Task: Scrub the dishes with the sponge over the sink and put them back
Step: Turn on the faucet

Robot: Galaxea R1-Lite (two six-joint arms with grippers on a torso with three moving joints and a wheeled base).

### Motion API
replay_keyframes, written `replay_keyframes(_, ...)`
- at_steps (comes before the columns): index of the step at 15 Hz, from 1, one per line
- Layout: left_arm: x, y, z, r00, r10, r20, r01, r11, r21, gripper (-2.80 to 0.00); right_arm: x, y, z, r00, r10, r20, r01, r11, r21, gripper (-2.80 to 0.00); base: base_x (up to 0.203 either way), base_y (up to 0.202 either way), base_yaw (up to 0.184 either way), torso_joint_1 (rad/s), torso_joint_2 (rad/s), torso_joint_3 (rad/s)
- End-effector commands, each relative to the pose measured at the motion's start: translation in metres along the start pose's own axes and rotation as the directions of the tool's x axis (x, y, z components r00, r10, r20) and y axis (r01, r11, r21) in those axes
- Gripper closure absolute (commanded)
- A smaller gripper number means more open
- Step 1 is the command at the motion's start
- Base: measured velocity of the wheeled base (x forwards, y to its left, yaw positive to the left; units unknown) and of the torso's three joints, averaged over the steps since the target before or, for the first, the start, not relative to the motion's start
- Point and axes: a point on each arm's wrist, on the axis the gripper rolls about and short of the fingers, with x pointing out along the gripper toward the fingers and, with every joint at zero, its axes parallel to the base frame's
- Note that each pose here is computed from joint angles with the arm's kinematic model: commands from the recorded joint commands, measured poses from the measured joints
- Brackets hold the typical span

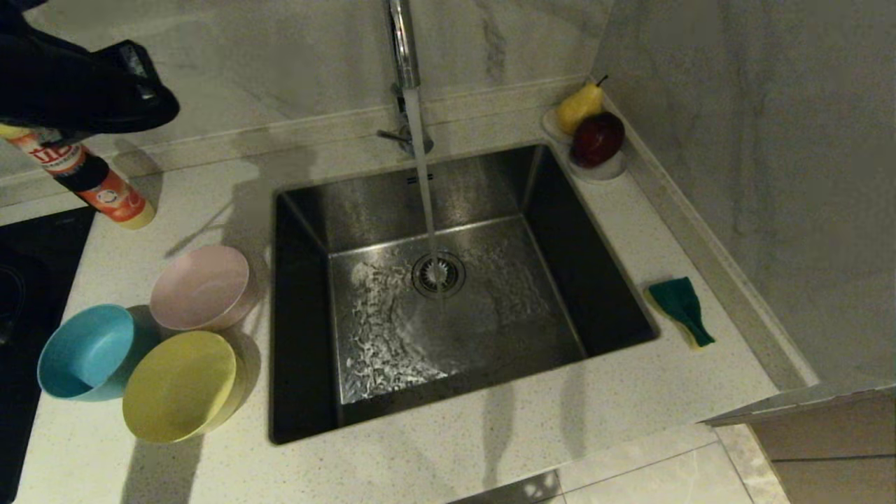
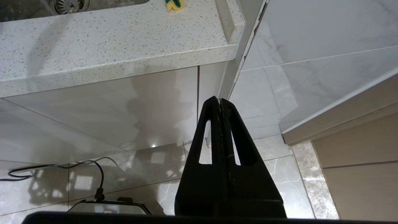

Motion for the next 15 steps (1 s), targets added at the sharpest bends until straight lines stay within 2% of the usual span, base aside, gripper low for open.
replay_keyframes(1, -0.071, 0.02, -0.002, 0.998, 0.048, 0.05, -0.05, 0.998, 0.033, 0.0, 0.0, 0.0, 0.0, 1.0, 0.0, -0.001, 0.0, 1.0, 0.0, 0.0, 0.0, 0.0, 0.0, 0.0, 0.0, 0.0)
replay_keyframes(3, -0.098, 0.033, -0.02, 0.995, 0.095, 0.033, -0.097, 0.993, 0.073, 0.0, 0.0, 0.0, 0.0, 1.0, 0.0, -0.001, 0.0, 1.0, 0.0, 0.0, 0.0, 0.0, 0.0, 0.0, 0.0, 0.0)
replay_keyframes(7, -0.137, 0.055, -0.052, 0.989, 0.145, 0.017, -0.146, 0.984, 0.099, 0.0, 0.0, 0.0, 0.0, 1.0, 0.0, 0.001, 0.0, 1.0, 0.0, 0.0, 0.0, 0.0, 0.0, 0.0, 0.0, 0.0)
replay_keyframes(10, -0.144, 0.064, -0.072, 0.981, 0.192, -0.008, -0.191, 0.977, 0.099, 0.0, 0.0, 0.0, 0.0, 1.0, 0.0, 0.0, 0.0, 1.0, 0.0, 0.0, 0.0, 0.0, 0.0, 0.0, 0.0, 0.0)
replay_keyframes(12, -0.148, 0.07, -0.088, 0.976, 0.212, -0.039, -0.209, 0.975, 0.076, 0.0, 0.0, 0.0, 0.0, 1.0, 0.0, -0.001, 0.0, 1.0, 0.0, 0.0, 0.0, 0.0, 0.0, 0.0, 0.0, 0.0)
replay_keyframes(14, -0.158, 0.081, -0.115, 0.972, 0.223, -0.07, -0.218, 0.973, 0.079, 0.0, 0.0, 0.0, 0.0, 1.0, 0.0, -0.001, 0.0, 1.0, 0.0, 0.0, 0.0, 0.0, 0.0, 0.0, 0.0, 0.0)
replay_keyframes(15, -0.167, 0.087, -0.127, 0.973, 0.221, -0.062, -0.217, 0.974, 0.073, 0.0, 0.0, 0.0, 0.0, 1.0, 0.0, 0.0, 0.0, 1.0, 0.0, 0.0, 0.0, 0.0, 0.0, 0.0, 0.0, 0.0)
